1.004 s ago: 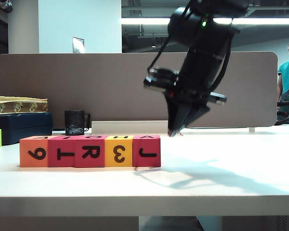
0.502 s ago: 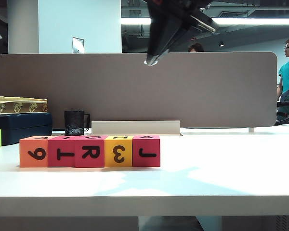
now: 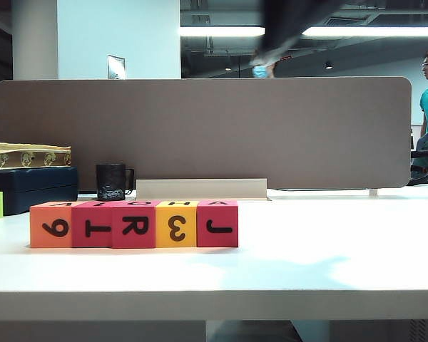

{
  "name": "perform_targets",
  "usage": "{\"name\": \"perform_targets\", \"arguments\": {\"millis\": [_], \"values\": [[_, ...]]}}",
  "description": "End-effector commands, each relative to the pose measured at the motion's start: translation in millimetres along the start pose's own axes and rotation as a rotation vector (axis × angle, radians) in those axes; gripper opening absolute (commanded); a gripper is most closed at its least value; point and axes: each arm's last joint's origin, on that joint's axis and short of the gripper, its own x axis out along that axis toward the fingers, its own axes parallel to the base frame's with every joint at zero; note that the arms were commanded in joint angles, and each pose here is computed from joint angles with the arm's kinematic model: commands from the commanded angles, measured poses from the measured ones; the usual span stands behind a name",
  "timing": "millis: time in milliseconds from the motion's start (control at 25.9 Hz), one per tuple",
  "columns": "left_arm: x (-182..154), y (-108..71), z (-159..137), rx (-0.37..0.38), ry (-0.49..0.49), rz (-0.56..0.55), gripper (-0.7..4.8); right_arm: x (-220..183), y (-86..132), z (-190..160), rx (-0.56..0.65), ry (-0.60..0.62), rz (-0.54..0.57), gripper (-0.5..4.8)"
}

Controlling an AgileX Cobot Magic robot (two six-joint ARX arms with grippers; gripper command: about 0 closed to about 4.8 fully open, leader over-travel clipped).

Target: Select the appropriate blocks from the scattered letter blocks on the table and arrange them in a row to spell out "ALOHA".

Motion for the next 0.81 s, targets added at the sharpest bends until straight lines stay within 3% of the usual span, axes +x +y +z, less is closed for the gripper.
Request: {"name": "perform_targets", "arguments": {"millis": [39, 154, 386, 463, 579, 811], "values": [[-5.1, -1.9, -23.8, -0.030, -0.094, 0.085, -0.06, -26.9, -27.2, -28.6, 0.063, -0.046, -0.093, -0.02], [-5.2, -3.9, -45.7, -0.039, -0.141, 0.106, -0.06, -43.2, -45.9, -56.9, 0.129, -0.093, -0.151, -0.01], [1.8, -6.8, -93.0, -0.047, -0.129, 0.136, -0.06, -59.7, -66.0, -128.5, 0.250, -0.252, -0.274, -0.01], [0.3, -7.0, -96.8, -0.041, -0.169, 0.162, -0.06, -53.7, -66.9, -156.8, 0.276, -0.354, -0.310, -0.01], [-0.4, -7.1, -95.5, -0.037, -0.185, 0.162, -0.06, -48.9, -66.3, -178.3, 0.291, -0.401, -0.331, -0.01], [-0.4, -8.0, -96.1, -0.036, -0.182, 0.133, -0.06, -51.7, -63.7, -197.3, 0.303, -0.492, -0.374, -0.01]]}}
